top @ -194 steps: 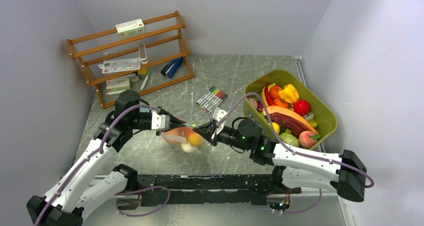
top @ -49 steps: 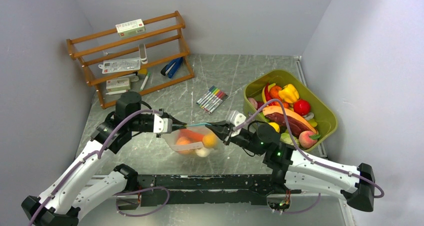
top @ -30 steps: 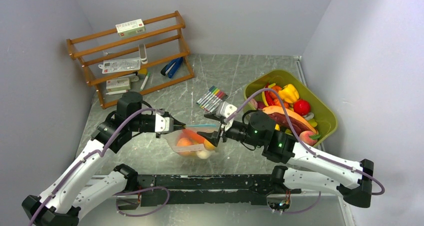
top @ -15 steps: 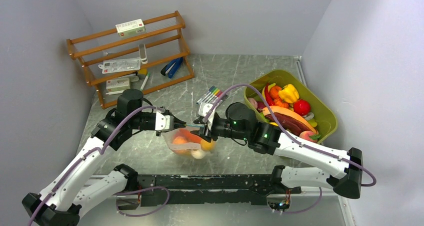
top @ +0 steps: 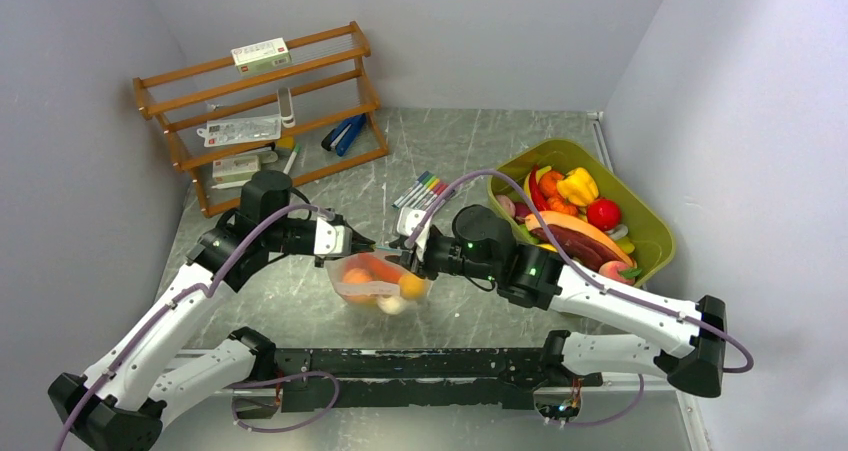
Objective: Place the food in the zip-top bag and seal the zipper
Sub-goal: Zip the zipper food storage bag at the center of the board.
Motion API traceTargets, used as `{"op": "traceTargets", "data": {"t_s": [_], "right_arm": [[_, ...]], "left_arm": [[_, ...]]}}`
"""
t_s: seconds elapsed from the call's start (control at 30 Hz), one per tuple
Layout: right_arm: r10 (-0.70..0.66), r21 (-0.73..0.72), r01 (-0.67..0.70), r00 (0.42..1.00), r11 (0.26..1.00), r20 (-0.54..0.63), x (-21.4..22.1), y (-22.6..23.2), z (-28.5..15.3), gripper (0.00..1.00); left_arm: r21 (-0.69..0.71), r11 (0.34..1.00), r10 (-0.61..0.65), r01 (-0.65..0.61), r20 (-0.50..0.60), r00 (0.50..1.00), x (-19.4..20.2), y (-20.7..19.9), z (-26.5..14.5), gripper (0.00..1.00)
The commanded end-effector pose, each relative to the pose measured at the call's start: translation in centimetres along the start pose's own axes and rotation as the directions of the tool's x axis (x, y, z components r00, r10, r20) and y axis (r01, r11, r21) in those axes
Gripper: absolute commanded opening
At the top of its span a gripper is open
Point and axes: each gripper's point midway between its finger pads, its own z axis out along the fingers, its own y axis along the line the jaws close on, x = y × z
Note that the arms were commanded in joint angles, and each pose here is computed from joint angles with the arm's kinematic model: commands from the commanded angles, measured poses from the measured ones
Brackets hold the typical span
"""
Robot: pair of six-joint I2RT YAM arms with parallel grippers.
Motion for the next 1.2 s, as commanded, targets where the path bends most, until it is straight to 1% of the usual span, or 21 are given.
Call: {"op": "traceTargets", "data": {"t_s": [0.0, 0.03, 0.13, 0.17, 0.3, 0.43, 0.57, 0.67, 0.9, 1.0, 1.17], "right_arm": [[-0.032, 0.022, 0.032, 0.999, 0.999, -0.015, 0.3, -0.6, 0.2, 0.25], [-0.038, 0.034, 0.038, 0.999, 0.999, -0.017, 0.4, -0.8, 0.2, 0.21], [-0.058, 0.067, 0.059, 0.998, 0.996, -0.011, 0.4, -1.3, -0.1, 0.03], [-0.065, 0.089, 0.065, 0.998, 0.994, -0.005, 0.3, -1.7, -0.4, 0.0], [-0.078, 0.137, 0.074, 0.997, 0.988, 0.026, 0.0, -2.3, -1.7, 0.0], [-0.098, 0.177, 0.088, 0.994, 0.98, 0.049, -0.3, -2.7, -3.2, 0.0], [-0.081, 0.178, 0.078, 0.997, 0.981, 0.014, -0.1, -2.7, -4.1, 0.0], [-0.075, 0.206, 0.075, 0.997, 0.976, -0.006, 0.3, -3.2, -4.6, 0.0], [-0.064, 0.253, 0.057, 0.998, 0.966, 0.019, -0.2, -3.7, -6.0, 0.0], [-0.059, 0.287, 0.051, 0.998, 0.957, 0.018, 0.1, -4.1, -6.7, 0.0], [-0.048, 0.304, 0.039, 0.999, 0.952, 0.02, 0.1, -4.3, -7.4, 0.0]], "left_arm": [[0.004, 0.998, 0.066, -0.066, 0.069, 0.995, -2.4, 0.6, -0.1, 0.07], [0.006, 0.998, 0.064, -0.065, 0.069, 0.996, -2.4, 0.5, -0.1, 0.07], [0.008, 0.998, 0.059, -0.06, 0.065, 0.996, -2.2, 0.5, -0.1, 0.07], [0.005, 0.998, 0.056, -0.057, 0.06, 0.997, -2.1, 0.5, -0.1, 0.07], [-0.035, 0.998, 0.044, -0.043, 0.033, 0.999, -1.9, 1.2, -0.3, 0.07], [-0.029, 0.999, 0.044, -0.044, -0.002, 0.999, -1.6, 1.3, -0.6, 0.07], [-0.061, 0.997, 0.04, -0.042, -0.03, 0.999, -1.3, 1.4, -1.1, 0.07], [-0.081, 0.996, 0.033, -0.038, -0.057, 0.998, -1.0, 1.4, -1.5, 0.07], [-0.115, 0.993, 0.028, -0.038, -0.087, 0.996, -0.8, 1.0, -2.4, 0.07], [-0.141, 0.99, 0.007, -0.024, -0.12, 0.993, 0.0, 0.8, -2.9, 0.07], [-0.171, 0.985, -0.017, -0.012, -0.164, 0.986, 0.7, 0.2, -3.8, 0.07]]}}
